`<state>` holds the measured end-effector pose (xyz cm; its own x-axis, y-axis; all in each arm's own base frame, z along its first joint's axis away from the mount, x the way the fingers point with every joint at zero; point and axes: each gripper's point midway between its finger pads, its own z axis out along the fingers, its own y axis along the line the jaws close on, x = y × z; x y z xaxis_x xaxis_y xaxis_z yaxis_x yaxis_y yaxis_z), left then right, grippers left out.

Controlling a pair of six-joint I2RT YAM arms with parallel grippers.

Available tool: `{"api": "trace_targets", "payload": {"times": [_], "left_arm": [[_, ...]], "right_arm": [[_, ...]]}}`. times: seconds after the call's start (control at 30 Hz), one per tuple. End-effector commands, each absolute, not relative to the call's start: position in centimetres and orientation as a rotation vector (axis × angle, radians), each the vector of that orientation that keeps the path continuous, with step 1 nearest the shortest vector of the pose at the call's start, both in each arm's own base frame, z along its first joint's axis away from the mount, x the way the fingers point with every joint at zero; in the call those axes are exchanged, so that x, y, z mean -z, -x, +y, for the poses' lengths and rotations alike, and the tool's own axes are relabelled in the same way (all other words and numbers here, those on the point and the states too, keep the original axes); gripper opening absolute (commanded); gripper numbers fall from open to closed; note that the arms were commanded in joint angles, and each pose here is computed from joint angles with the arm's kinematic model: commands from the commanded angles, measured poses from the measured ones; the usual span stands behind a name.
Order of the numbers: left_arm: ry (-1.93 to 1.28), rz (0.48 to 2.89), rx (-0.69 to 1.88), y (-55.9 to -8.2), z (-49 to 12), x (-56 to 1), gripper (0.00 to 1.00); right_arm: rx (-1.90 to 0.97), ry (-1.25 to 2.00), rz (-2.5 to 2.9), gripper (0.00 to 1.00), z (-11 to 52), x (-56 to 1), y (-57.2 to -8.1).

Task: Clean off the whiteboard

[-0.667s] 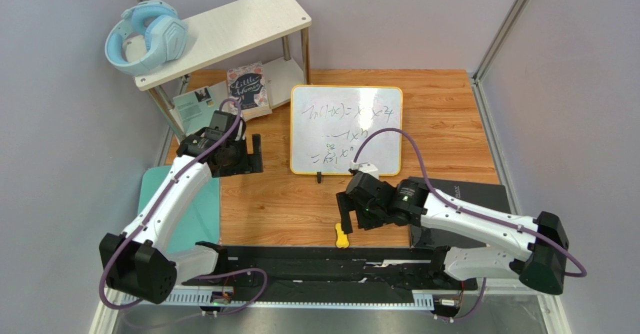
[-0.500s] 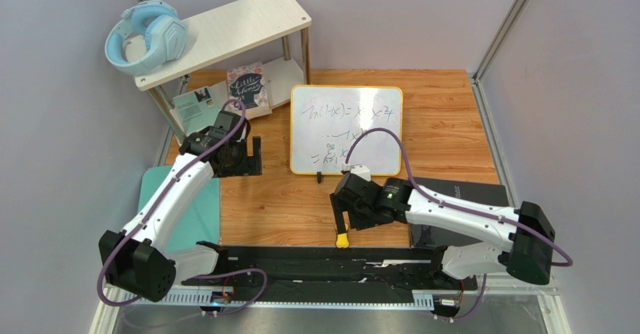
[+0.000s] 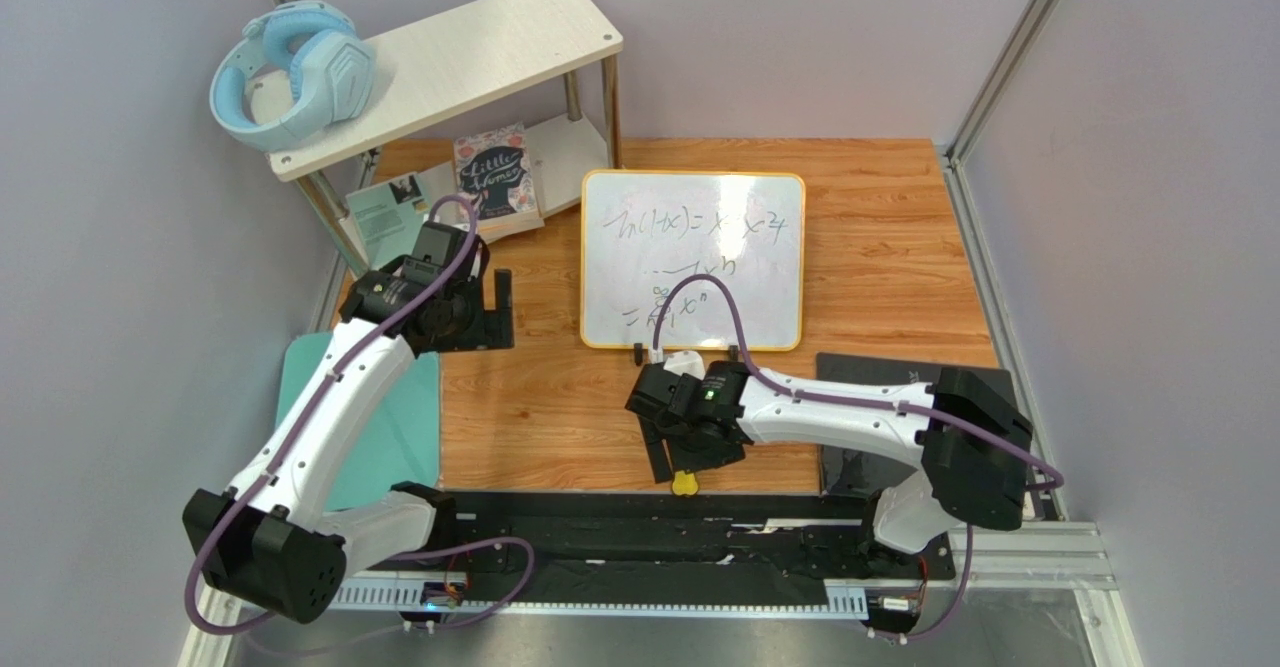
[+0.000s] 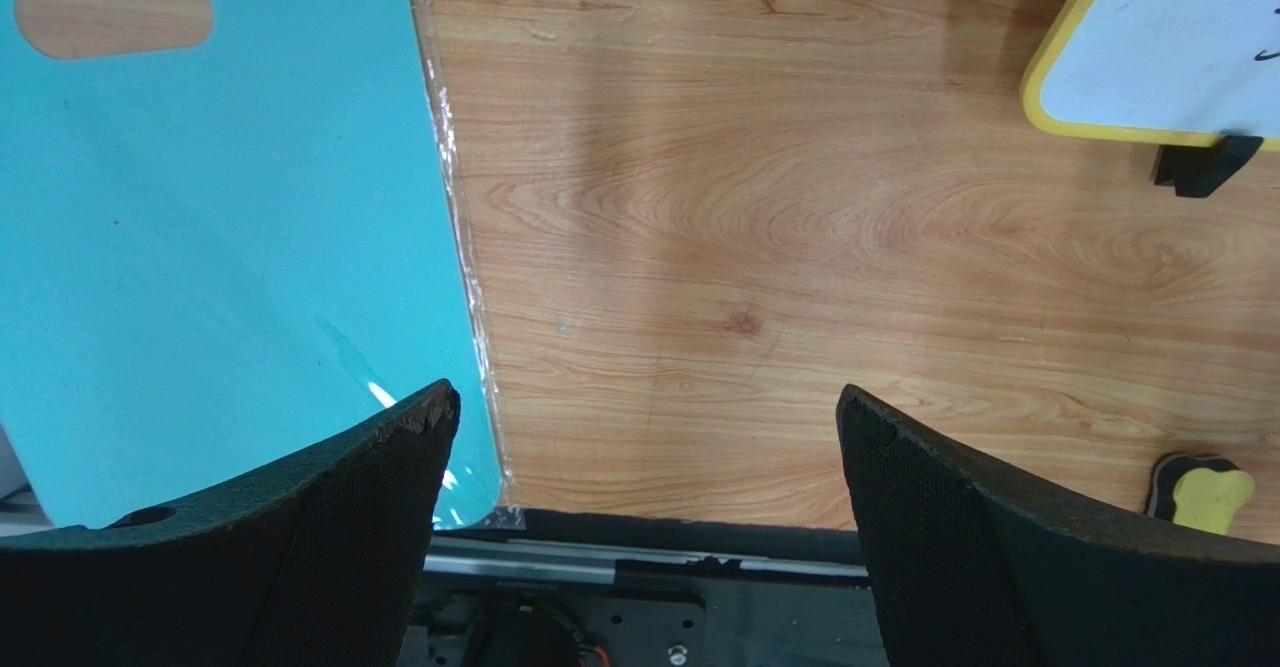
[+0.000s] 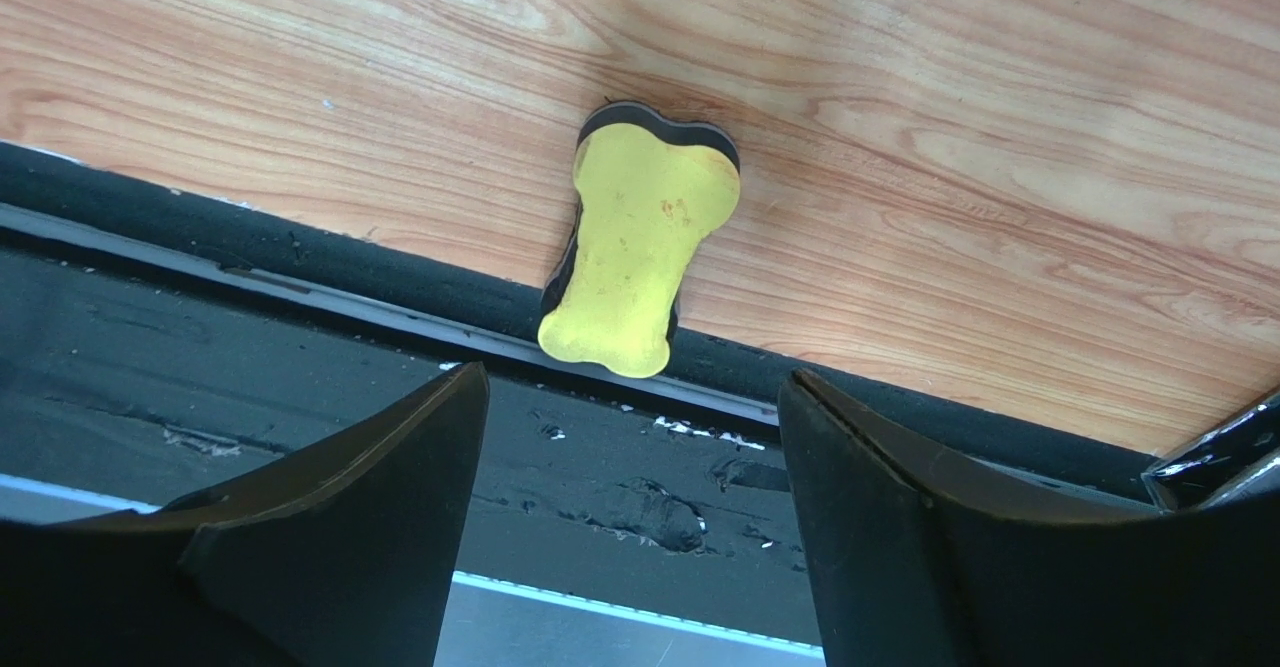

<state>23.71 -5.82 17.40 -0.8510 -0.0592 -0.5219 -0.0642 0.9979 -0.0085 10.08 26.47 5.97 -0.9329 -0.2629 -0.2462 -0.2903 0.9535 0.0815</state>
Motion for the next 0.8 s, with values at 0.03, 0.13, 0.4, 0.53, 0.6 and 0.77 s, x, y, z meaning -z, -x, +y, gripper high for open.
{"api": "trace_targets", "payload": {"times": [0.03, 0.13, 0.4, 0.53, 0.6, 0.77], "left_arm": [[0.065, 2.619, -0.118, -23.4, -4.5, -17.5, 0.99], [0.068, 2.647, -0.144, -23.2, -4.3, -16.8, 0.99], [0.07, 2.66, -0.148, -23.2, -4.3, -16.3, 0.99], [0.049, 2.65, -0.106, -23.2, -4.8, -16.4, 0.99], [0.049, 2.638, -0.103, -23.3, -4.8, -16.6, 0.99], [0.034, 2.61, -0.087, -23.3, -4.8, -17.2, 0.99]], "right_arm": [[-0.239, 0.38, 2.864, 0.73, 28.6, -6.4, -10.5], [-0.228, 0.387, 2.877, 0.69, 28.9, -5.8, -10.4], [-0.193, 0.379, 2.899, 0.61, 28.9, -4.9, -10.5], [-0.181, 0.355, 2.911, 0.56, 28.7, -4.3, -10.9], [-0.191, 0.33, 2.923, 0.57, 28.4, -4.1, -11.1], [-0.228, 0.269, 2.978, 0.57, 28.0, -3.0, -11.3]]}}
